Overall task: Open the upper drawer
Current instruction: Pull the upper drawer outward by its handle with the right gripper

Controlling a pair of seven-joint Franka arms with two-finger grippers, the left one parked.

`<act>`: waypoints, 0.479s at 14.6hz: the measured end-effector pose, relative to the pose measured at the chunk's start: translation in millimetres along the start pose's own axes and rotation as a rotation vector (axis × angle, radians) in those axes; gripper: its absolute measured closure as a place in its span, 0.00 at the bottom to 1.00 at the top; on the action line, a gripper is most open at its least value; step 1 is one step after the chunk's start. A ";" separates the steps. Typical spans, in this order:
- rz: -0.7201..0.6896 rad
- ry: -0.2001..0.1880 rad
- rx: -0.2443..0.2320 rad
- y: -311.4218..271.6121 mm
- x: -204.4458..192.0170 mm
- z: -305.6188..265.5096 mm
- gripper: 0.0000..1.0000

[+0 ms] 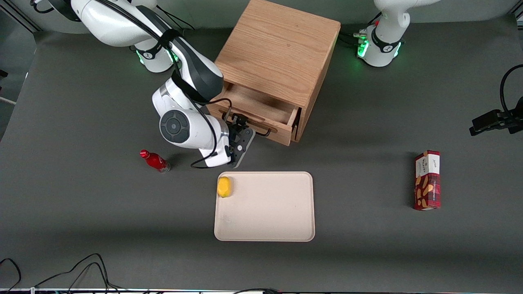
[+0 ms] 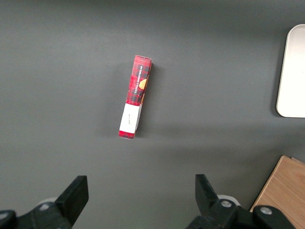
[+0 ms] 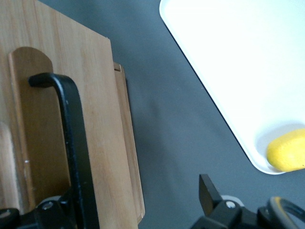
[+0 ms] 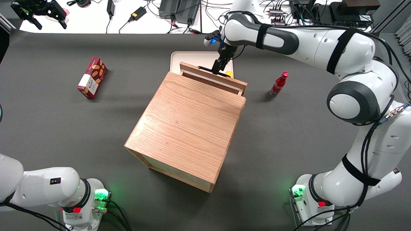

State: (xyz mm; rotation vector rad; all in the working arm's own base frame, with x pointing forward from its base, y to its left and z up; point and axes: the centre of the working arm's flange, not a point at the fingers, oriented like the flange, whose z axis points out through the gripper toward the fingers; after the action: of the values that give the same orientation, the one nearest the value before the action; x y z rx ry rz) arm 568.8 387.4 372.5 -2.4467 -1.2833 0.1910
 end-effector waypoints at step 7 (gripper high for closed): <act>0.003 0.002 0.013 20.6 -2.9 -10.8 0.00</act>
State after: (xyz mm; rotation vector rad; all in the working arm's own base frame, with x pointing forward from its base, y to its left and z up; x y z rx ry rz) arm 585.9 371.6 374.5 -2.4375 -1.2746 0.1968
